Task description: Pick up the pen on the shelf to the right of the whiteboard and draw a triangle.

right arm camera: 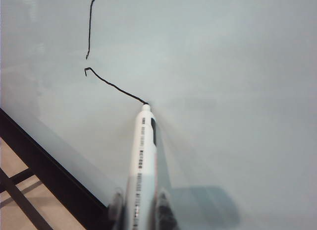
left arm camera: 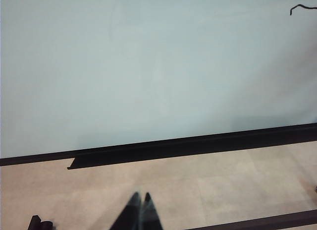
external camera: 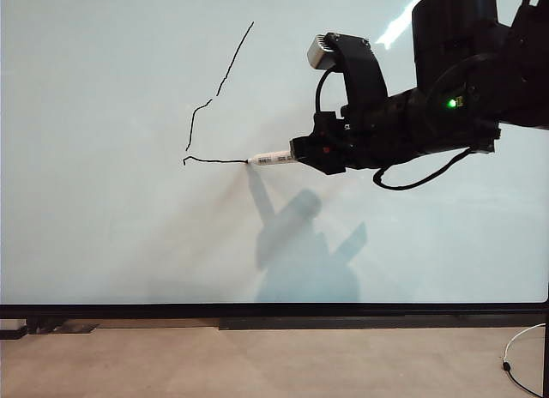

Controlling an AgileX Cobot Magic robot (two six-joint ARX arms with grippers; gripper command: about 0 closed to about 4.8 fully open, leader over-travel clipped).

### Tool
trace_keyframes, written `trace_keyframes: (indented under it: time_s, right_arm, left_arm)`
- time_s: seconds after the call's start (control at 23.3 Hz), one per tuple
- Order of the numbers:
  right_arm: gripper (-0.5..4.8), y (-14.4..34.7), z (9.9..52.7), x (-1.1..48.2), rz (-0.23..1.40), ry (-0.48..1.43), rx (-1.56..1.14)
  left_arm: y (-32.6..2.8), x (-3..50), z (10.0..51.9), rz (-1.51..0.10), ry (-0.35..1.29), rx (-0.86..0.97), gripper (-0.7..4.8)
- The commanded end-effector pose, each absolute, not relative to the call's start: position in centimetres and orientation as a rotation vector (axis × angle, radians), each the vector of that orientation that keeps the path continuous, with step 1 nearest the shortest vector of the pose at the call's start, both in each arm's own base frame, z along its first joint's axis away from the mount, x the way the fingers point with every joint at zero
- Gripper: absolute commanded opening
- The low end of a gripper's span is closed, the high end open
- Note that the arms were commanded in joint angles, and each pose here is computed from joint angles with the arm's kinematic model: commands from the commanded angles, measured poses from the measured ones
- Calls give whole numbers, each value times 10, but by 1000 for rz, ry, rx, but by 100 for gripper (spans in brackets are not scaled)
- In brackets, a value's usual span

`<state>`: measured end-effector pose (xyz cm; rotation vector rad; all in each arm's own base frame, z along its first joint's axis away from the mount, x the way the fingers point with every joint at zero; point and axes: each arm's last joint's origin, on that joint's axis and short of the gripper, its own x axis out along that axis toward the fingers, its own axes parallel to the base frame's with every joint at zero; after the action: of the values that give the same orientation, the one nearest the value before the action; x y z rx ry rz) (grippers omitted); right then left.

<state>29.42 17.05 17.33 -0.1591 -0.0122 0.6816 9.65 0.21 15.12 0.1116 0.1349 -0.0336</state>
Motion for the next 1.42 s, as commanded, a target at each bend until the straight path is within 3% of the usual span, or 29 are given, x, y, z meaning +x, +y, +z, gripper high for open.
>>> trace_keyframes:
  time_s: [0.04, 1.42]
  right_arm:
    - [-5, 163, 180, 299, 587, -46, -161]
    - [-6, 124, 183, 288, 466, -30, -193]
  left_arm:
    - [2, 96, 153, -34, 126, 113, -5]
    - [2, 96, 153, -33, 125, 113, -5]
